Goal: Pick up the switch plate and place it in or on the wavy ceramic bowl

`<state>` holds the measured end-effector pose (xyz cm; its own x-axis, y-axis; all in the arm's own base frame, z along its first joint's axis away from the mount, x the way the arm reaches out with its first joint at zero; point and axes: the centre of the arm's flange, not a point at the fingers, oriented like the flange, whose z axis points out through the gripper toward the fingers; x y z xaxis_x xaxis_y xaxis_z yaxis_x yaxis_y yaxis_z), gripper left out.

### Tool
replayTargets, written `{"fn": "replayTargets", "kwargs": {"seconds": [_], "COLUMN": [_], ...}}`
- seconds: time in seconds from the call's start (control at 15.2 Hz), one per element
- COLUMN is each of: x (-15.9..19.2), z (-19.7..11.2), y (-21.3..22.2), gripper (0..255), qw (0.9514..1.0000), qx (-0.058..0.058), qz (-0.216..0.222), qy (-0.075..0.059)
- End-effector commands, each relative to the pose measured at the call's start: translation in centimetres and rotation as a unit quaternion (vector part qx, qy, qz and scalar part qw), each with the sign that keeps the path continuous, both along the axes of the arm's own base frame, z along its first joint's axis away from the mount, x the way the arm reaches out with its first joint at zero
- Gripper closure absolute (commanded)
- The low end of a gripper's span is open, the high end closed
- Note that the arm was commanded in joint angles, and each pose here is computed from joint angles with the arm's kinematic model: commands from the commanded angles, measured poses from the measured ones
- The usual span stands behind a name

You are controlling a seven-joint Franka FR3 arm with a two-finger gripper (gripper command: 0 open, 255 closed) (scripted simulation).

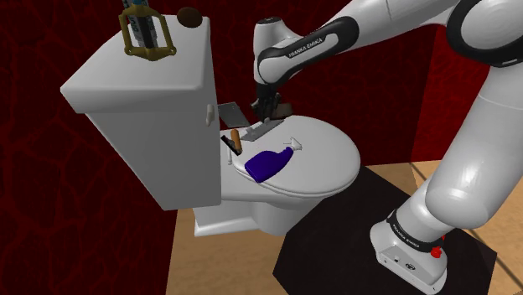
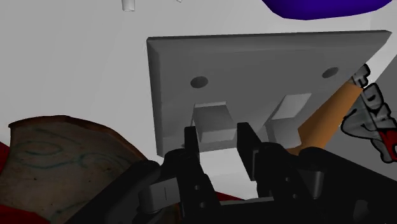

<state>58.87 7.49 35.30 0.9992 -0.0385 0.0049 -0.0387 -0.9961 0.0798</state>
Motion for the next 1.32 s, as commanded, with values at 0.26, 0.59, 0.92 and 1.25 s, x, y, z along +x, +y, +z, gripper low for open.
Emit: {"fn": "replayTargets", "kwargs": {"seconds": [0.26,0.59,0.92,1.25], "x": [0.1,0.1,0.1,0.5], "z": [3.2,5.8,8.4,10.6], "y": [0.0,0.0,0.0,-1.3], "gripper": [255,255,255,255], "qw": [1.0,1.0,1.0,1.0], "qx": [0.0,0.0,0.0,0.0], "qz": [0.0,0.0,0.0,0.0], "qy": [0.0,0.0,0.0,0.0]}}
